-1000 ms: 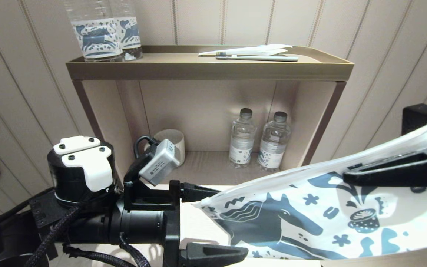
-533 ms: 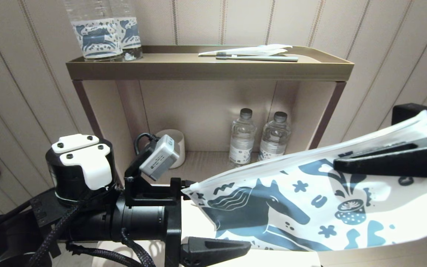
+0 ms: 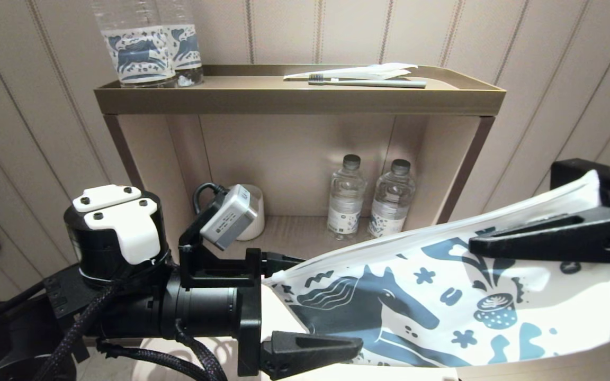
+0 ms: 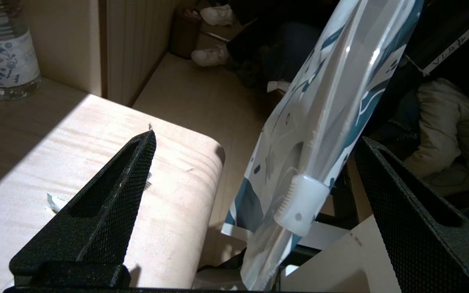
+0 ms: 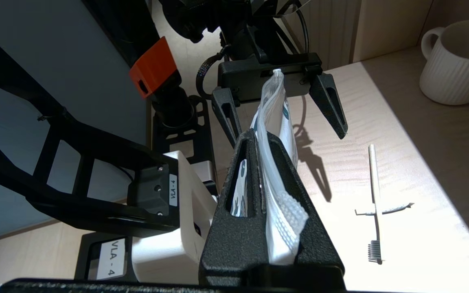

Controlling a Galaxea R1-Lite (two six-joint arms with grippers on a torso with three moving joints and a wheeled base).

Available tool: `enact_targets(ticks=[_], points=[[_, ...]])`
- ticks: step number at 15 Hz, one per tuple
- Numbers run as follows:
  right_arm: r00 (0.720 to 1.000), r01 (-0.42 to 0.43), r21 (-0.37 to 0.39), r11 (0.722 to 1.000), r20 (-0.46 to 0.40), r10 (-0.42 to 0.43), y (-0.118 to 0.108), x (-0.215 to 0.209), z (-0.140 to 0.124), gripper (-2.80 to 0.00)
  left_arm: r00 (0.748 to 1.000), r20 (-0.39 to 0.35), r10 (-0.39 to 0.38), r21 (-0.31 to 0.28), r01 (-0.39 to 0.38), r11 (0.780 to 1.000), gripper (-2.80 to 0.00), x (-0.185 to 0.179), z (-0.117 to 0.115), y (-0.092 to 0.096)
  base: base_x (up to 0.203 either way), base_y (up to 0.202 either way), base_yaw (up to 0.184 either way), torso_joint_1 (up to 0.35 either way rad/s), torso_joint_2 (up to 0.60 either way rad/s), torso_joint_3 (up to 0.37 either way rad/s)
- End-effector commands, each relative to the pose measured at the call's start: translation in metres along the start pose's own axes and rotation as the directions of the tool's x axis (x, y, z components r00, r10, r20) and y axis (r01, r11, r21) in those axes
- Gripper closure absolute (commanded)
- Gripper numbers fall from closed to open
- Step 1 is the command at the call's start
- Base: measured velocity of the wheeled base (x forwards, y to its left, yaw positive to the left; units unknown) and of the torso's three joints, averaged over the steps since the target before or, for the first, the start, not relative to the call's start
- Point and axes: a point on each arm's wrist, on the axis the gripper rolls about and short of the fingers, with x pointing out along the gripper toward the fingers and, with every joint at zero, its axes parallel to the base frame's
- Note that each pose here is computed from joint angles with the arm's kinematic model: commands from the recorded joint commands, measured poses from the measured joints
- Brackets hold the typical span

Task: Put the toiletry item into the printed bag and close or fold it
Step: Hand it to the other hand

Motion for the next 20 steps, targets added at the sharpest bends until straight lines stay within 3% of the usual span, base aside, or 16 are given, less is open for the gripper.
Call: enact_targets(ticks=[1,20], points=[[1.0,-0.004,-0.005,1.0,0.003,0.004,-0.0002,0.0003,0.0011,0.0,1.0,-0.001,-0.006,-0.001,0.006,1.0,-2.8,0.0004,-0.0007,-0.0002,0.0,0.0,0.0,0.0,0.0,0.0],[1.0,-0.003,-0.016,1.0,0.012,0.003,0.0,-0.0005,0.0042,0.0,1.0,0.005,-0.02,-0.017,0.02,1.0,-2.8,0.0028,0.002,-0.0025,0.0,0.0,0.0,0.0,0.0,0.0]])
